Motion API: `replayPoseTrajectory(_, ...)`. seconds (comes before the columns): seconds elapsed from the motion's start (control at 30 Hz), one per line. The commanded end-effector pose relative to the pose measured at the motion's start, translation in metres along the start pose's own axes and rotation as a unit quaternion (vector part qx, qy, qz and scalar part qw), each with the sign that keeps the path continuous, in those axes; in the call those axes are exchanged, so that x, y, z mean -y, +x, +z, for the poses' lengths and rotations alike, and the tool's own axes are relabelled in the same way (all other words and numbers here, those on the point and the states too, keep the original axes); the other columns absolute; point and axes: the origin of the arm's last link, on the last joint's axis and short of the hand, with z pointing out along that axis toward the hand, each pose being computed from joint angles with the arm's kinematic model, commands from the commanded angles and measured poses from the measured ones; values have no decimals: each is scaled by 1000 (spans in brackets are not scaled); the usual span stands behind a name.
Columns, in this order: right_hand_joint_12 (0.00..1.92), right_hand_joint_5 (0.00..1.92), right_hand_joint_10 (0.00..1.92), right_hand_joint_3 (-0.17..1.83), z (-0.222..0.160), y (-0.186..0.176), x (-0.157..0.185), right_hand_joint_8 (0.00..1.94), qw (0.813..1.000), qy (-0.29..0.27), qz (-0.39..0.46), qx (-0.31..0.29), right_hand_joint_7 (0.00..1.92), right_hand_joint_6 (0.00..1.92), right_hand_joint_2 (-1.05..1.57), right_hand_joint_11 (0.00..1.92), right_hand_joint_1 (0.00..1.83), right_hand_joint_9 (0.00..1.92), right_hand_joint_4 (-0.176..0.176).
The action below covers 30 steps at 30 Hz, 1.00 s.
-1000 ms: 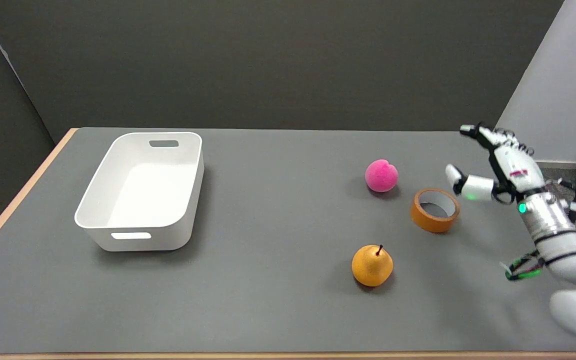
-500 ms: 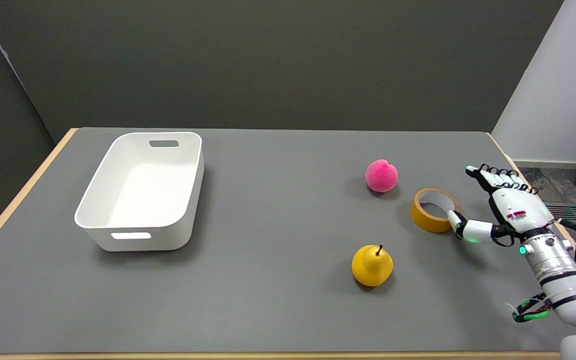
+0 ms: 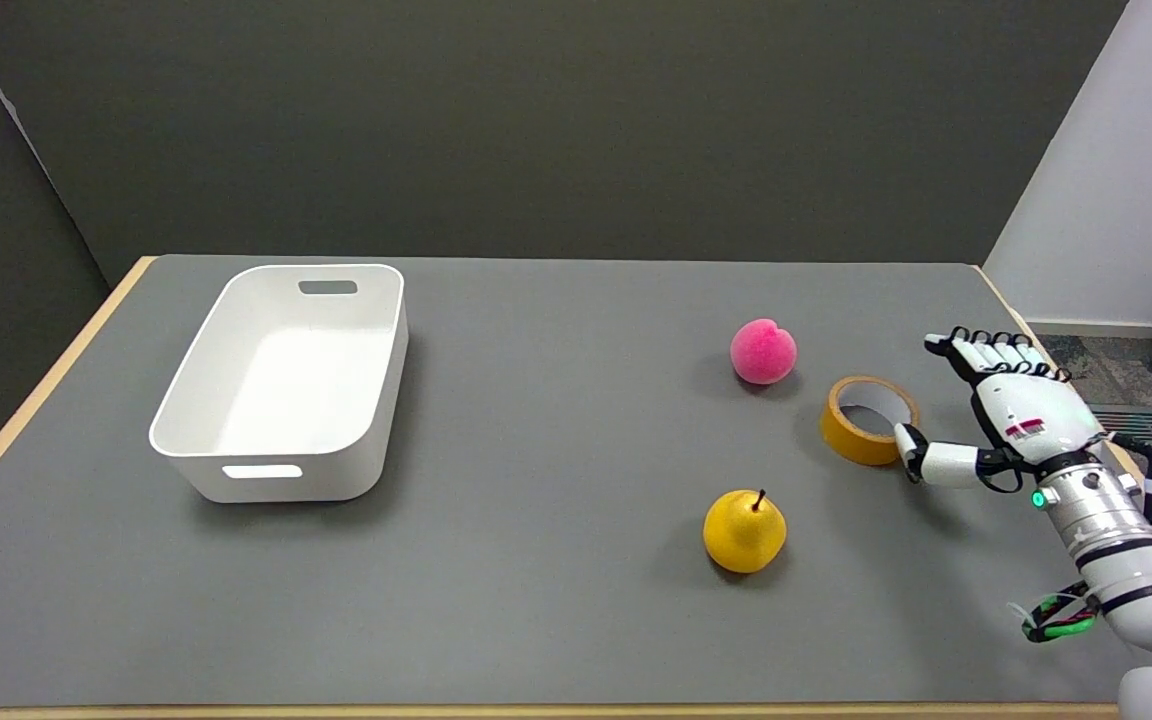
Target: Pick up yellow tape.
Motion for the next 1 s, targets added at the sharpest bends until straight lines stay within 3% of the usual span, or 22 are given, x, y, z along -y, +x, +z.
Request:
replayPoseTrajectory(0.03,943,180,649,975,-38,5,17,362,1000,18,4,4,212,467,590,-1,551,93,24)
replayPoseTrajectory(0.3,944,234,647,967,-48,6,28,362,999,40,8,7,211,532,584,-1,542,99,42)
replayPoseTrajectory(0.6,942,308,638,965,-8,3,32,364,996,71,-20,54,211,644,582,-1,532,99,80)
replayPoseTrajectory(1.0,938,321,630,962,-10,3,42,363,994,82,-7,79,208,663,579,-1,531,91,86)
